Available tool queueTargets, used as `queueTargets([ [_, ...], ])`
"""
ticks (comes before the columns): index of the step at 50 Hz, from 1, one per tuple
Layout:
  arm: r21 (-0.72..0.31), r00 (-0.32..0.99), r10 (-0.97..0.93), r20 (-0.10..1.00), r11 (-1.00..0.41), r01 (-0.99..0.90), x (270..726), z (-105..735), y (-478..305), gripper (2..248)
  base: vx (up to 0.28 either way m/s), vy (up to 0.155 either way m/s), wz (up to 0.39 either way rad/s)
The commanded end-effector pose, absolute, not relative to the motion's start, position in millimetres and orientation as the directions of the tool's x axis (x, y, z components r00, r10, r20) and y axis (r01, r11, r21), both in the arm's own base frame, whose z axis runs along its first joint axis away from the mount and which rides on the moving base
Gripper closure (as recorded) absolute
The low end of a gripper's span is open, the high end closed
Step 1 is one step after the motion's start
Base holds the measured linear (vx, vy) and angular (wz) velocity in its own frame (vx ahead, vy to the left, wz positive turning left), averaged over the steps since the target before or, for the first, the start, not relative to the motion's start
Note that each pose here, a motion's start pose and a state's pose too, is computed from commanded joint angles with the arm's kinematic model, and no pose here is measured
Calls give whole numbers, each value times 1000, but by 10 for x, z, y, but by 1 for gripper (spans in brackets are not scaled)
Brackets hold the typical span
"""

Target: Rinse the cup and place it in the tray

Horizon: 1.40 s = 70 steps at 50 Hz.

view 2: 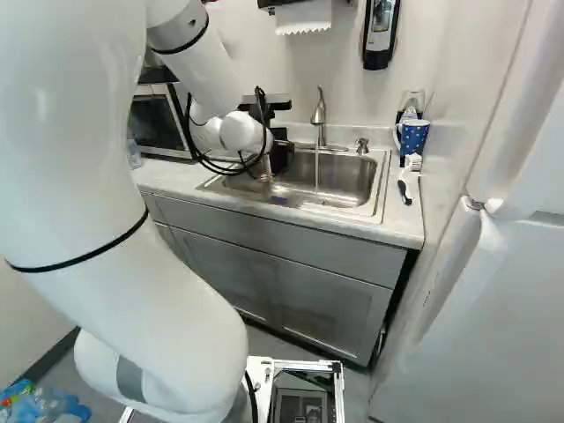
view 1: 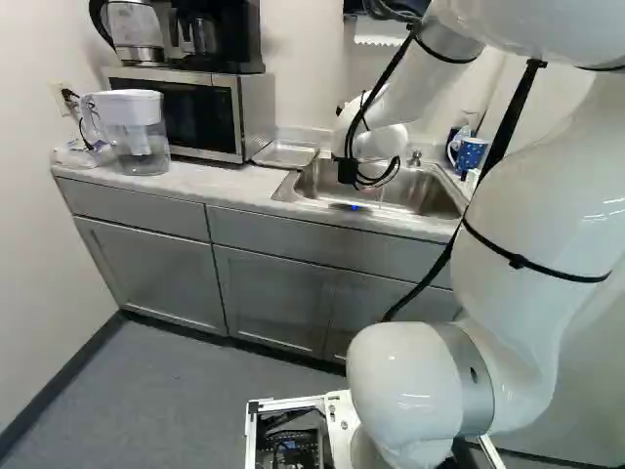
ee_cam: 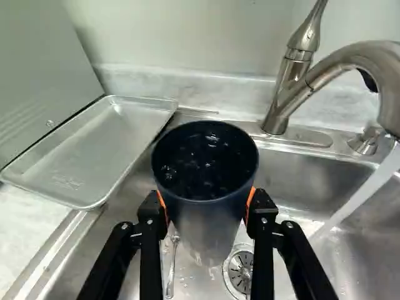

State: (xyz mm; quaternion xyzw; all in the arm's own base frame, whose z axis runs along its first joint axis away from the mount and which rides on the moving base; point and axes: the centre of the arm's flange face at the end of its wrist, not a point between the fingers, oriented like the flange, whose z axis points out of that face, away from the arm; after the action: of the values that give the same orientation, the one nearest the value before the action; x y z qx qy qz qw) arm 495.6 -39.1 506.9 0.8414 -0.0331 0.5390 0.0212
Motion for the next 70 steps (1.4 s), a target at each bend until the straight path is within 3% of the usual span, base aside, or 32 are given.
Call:
queueTargets([
  [70, -11, 320, -28, 947, -998, -56, 4971, 5586, -262, 124, 0, 0, 0],
])
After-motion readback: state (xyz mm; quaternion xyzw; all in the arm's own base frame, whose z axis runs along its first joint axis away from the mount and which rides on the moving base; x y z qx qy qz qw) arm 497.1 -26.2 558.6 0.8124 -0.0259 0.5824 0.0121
